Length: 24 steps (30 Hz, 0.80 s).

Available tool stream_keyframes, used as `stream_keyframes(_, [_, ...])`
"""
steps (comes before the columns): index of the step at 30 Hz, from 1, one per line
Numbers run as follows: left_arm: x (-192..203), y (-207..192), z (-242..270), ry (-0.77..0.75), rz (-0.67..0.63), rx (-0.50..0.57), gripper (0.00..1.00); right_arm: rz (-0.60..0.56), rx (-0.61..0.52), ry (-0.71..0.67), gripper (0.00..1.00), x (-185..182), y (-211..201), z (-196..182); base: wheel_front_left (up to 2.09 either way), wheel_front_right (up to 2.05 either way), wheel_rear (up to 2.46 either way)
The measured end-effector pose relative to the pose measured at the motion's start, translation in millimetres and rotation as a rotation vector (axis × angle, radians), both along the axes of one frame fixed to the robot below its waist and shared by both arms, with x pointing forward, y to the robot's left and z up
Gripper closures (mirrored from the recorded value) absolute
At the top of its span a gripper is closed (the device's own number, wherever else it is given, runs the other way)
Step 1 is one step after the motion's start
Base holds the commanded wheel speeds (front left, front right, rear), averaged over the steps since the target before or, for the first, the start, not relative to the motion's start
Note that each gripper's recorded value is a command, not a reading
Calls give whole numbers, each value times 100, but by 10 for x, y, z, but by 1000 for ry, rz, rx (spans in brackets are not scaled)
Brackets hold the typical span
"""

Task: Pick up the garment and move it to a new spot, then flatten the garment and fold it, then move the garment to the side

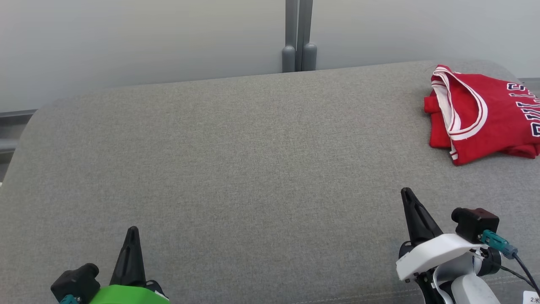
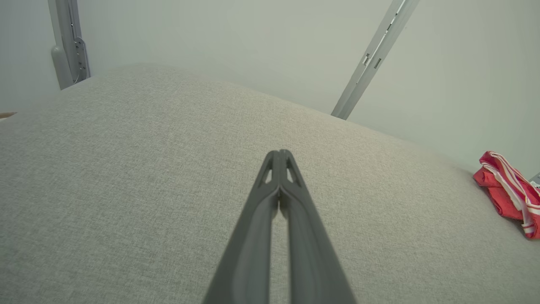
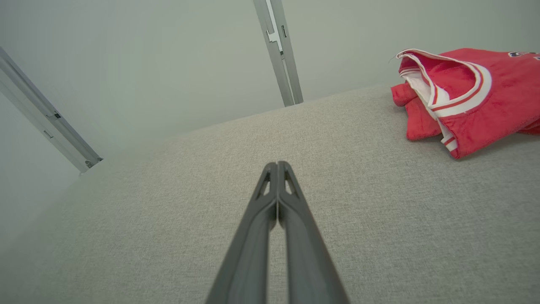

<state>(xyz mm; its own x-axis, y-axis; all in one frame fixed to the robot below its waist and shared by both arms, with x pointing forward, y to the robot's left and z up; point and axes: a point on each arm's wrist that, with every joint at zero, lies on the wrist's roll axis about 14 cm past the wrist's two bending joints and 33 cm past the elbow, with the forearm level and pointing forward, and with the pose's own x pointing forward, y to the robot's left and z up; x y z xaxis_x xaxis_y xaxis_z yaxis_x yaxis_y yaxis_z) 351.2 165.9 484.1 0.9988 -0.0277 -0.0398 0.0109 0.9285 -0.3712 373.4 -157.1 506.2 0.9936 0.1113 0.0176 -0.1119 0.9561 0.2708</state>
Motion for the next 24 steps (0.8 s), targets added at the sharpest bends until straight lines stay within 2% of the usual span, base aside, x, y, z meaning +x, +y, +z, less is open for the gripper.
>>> stream_keyframes(24, [39, 108, -89, 80, 55, -368, 100, -62, 407, 64, 100, 22, -188, -36, 0, 0, 0])
